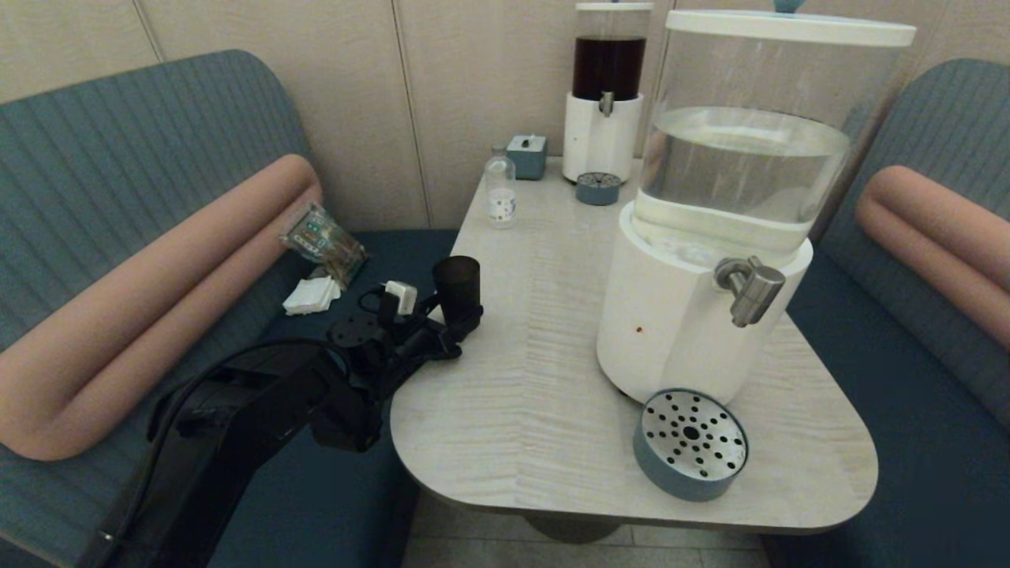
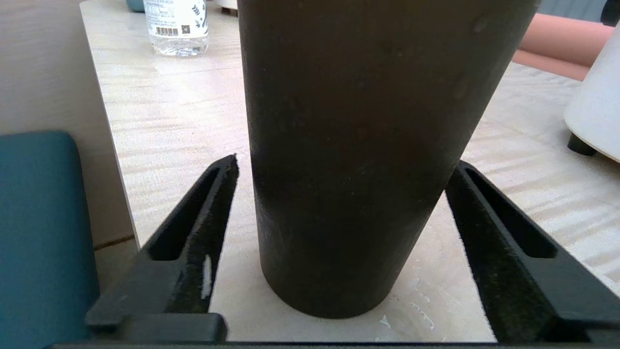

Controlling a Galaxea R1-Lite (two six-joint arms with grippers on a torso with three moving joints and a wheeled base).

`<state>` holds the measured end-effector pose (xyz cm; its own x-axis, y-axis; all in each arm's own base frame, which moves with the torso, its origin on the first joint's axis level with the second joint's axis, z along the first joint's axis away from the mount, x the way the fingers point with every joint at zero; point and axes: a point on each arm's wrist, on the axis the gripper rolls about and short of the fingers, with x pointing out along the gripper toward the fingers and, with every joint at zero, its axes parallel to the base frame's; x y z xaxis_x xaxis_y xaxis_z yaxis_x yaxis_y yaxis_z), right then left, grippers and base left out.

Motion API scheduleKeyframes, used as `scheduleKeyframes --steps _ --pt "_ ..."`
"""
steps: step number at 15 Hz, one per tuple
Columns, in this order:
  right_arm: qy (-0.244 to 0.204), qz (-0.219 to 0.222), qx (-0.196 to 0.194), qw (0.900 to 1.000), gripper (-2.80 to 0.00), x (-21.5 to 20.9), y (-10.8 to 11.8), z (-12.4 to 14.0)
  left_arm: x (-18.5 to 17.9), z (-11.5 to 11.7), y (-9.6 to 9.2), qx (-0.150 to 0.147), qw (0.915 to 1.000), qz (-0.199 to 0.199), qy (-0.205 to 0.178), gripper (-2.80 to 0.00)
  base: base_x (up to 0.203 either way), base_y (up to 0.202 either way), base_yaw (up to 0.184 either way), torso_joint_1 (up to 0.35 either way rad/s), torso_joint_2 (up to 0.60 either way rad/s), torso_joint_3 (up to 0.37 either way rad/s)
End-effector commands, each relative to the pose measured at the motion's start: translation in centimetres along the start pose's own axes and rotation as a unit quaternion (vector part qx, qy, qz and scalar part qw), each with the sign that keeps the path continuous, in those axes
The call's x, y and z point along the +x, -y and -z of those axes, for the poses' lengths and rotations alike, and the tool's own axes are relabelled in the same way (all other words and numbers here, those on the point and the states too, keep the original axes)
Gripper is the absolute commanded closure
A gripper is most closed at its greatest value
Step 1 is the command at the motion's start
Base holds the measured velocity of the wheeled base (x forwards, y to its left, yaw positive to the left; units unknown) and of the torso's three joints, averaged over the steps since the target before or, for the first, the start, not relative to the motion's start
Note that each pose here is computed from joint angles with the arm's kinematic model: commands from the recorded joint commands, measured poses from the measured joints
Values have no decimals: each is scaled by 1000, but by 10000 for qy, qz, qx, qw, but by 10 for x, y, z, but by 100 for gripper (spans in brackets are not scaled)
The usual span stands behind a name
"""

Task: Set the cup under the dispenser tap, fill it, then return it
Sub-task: Place the cup next to the water dispenser

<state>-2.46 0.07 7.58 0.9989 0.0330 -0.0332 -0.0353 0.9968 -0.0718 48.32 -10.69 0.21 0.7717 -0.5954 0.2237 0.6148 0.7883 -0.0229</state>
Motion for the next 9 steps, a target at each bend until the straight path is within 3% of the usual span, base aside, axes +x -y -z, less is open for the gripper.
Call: scheduleKeyframes --steps 1,5,9 --pt "5 -3 -4 10000 0 0 0 0 -2 -1 1 0 10000 18 -5 -280 0 0 0 0 0 0" --pt "5 -3 -4 10000 0 0 0 0 -19 -7 9 -112 9993 -35 -365 -280 0 0 0 0 0 0" --pt "5 -3 -4 10000 0 0 0 0 -46 -31 26 -212 9969 -69 -749 -280 0 0 0 0 0 0"
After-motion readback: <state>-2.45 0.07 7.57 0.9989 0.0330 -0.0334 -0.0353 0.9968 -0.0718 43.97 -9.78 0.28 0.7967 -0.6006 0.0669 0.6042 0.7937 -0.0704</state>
